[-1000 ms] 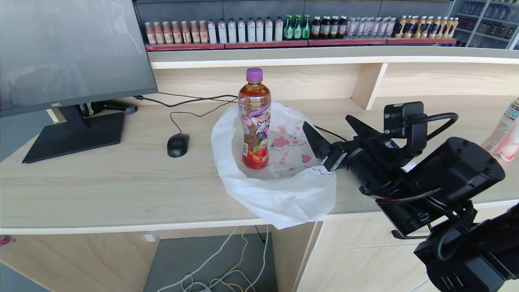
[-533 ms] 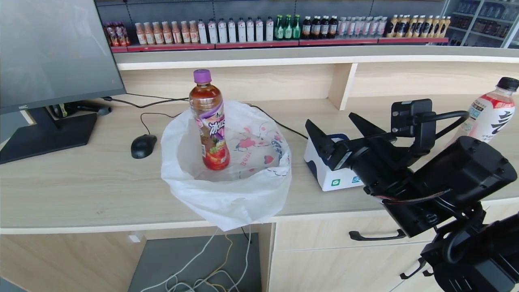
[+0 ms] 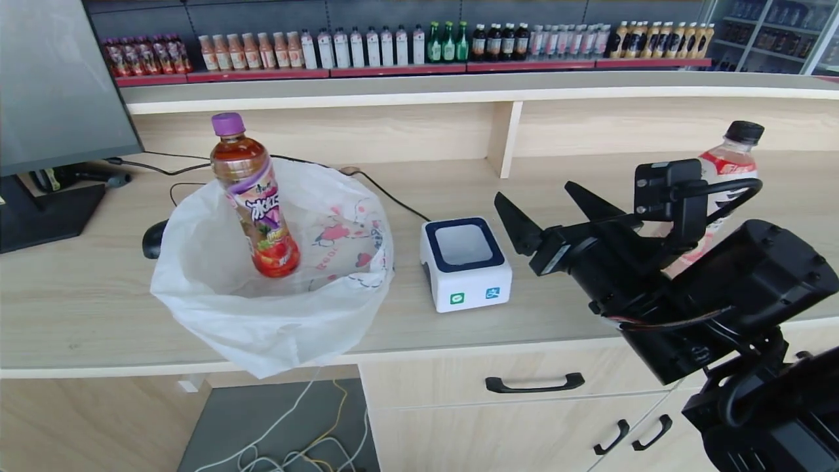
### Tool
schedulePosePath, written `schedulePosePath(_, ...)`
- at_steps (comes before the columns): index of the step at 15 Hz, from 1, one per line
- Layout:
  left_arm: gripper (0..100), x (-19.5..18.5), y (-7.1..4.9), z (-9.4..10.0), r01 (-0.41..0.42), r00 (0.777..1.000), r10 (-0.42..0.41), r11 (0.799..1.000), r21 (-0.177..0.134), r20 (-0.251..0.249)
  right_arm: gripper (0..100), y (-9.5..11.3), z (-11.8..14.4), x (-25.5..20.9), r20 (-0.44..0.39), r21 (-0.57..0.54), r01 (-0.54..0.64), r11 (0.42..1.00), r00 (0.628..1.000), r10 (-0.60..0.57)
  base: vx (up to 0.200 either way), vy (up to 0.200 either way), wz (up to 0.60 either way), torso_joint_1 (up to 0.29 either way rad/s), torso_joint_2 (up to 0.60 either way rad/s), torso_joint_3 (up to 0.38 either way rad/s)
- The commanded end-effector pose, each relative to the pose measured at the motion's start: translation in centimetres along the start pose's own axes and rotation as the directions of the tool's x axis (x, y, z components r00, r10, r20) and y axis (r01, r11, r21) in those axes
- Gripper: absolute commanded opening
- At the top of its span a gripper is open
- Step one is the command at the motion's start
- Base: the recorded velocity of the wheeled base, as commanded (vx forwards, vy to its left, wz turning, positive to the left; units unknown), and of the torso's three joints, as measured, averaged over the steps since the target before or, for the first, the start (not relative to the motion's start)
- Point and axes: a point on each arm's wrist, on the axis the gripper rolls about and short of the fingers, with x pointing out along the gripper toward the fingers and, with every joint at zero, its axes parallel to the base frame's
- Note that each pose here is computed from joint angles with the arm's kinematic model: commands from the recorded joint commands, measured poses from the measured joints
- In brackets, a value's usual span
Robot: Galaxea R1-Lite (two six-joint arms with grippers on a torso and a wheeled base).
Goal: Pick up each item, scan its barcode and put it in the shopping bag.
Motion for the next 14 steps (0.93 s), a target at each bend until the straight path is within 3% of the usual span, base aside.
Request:
schedulePosePath(1, 100, 0.0, 0.0, 0.0, 0.0, 1.0, 0.0, 1.0, 0.001, 0.002, 100, 0.0, -0.1, -0.1, -0.003, 0.0, -0.002, 1.0, 1.0, 0.002, 0.0, -0.2, 0.0, 0.002, 0.01, -0.002)
schedulePosePath(10, 100, 0.0, 0.0, 0.0, 0.0, 1.0, 0.0, 1.0, -0.001, 0.001, 100, 0.3, 0.0, -0.5, -0.008, 0.002, -0.012, 1.0, 1.0, 0.012, 0.0, -0.2, 0.0, 0.002, 0.0, 0.002)
schedulePosePath(14, 100, 0.0, 0.0, 0.0, 0.0, 1.0, 0.0, 1.0, -0.001, 0.001, 100, 3.1, 1.2, -1.5, 0.015, 0.046, -0.106, 0.993, 0.994, 0.106, 0.0, -0.2, 0.0, 0.005, 0.0, 0.005)
